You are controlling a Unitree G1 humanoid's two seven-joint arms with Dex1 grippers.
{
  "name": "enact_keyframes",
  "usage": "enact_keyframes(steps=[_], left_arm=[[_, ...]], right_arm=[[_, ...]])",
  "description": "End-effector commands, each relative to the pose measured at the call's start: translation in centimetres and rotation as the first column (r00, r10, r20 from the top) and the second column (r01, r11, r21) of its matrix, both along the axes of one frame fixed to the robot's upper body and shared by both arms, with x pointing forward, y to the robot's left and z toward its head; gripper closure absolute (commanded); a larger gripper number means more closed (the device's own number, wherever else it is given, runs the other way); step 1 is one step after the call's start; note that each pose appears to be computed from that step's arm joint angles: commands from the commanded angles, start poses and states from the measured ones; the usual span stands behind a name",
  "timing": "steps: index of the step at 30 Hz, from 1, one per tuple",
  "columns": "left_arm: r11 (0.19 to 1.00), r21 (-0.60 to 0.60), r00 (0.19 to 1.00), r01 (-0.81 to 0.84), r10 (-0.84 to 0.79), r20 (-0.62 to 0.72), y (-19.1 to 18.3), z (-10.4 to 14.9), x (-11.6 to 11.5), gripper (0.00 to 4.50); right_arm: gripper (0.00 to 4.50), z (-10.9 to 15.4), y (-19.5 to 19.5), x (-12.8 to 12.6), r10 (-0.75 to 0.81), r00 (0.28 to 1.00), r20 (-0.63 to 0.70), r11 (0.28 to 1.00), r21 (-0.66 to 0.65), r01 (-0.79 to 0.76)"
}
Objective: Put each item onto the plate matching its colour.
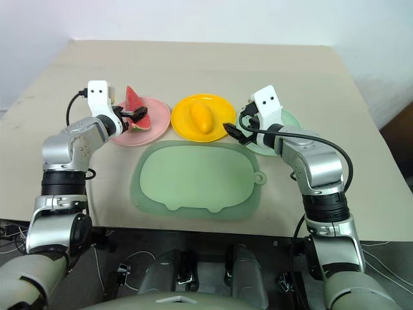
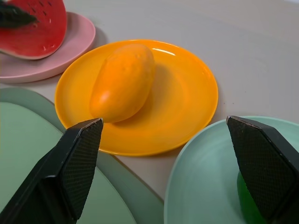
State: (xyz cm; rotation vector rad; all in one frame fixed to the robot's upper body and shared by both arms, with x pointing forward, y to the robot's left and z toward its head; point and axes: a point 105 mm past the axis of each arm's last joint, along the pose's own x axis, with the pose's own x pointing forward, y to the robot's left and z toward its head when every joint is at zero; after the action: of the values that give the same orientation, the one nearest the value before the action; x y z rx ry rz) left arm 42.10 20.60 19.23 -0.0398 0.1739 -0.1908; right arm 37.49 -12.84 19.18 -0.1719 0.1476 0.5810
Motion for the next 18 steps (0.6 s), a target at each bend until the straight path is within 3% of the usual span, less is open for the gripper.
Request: enact_keyframes(steps=[1, 4, 7, 11, 18], left_arm=[[0.999, 0.04, 0.996, 0.007, -0.01, 0.083, 0.6, 3.0, -1.4, 0.02], [0.997, 0.07, 0.996, 0.028, -0.033, 0.078, 1.0, 3.5, -2.7, 0.02], [0.989, 0.073, 0.977, 0.128, -0.138, 0.161, 0.5, 4.9, -4.6, 0.02], [0.939, 0.121, 0.915, 0.323, -0.342, 0.212, -0.8, 4.6, -7.8, 0.02], [0.856, 0.134, 0.806, 0.498, -0.515, 0.292, -0.8, 3.9, -11.4, 0.02]], right_arm=[[0.0, 1.9, -0.6, -0.2, -0.009, 0.997, 0.074, 1.0, 0.012, 0.008], [0.0, 2.1, -0.8, -0.1, -0.009, 0.997, 0.078, 1.0, 0.019, 0.007], [0.0, 2.1, -1.5, -0.4, 0.002, 0.997, 0.078, 1.0, 0.018, -0.003], [0.0, 3.0, -1.7, -1.4, 0.054, 0.992, 0.114, 0.993, 0.101, -0.065], [0.0, 3.2, -1.2, -3.9, 0.143, 0.979, 0.147, 0.972, 0.168, -0.167]])
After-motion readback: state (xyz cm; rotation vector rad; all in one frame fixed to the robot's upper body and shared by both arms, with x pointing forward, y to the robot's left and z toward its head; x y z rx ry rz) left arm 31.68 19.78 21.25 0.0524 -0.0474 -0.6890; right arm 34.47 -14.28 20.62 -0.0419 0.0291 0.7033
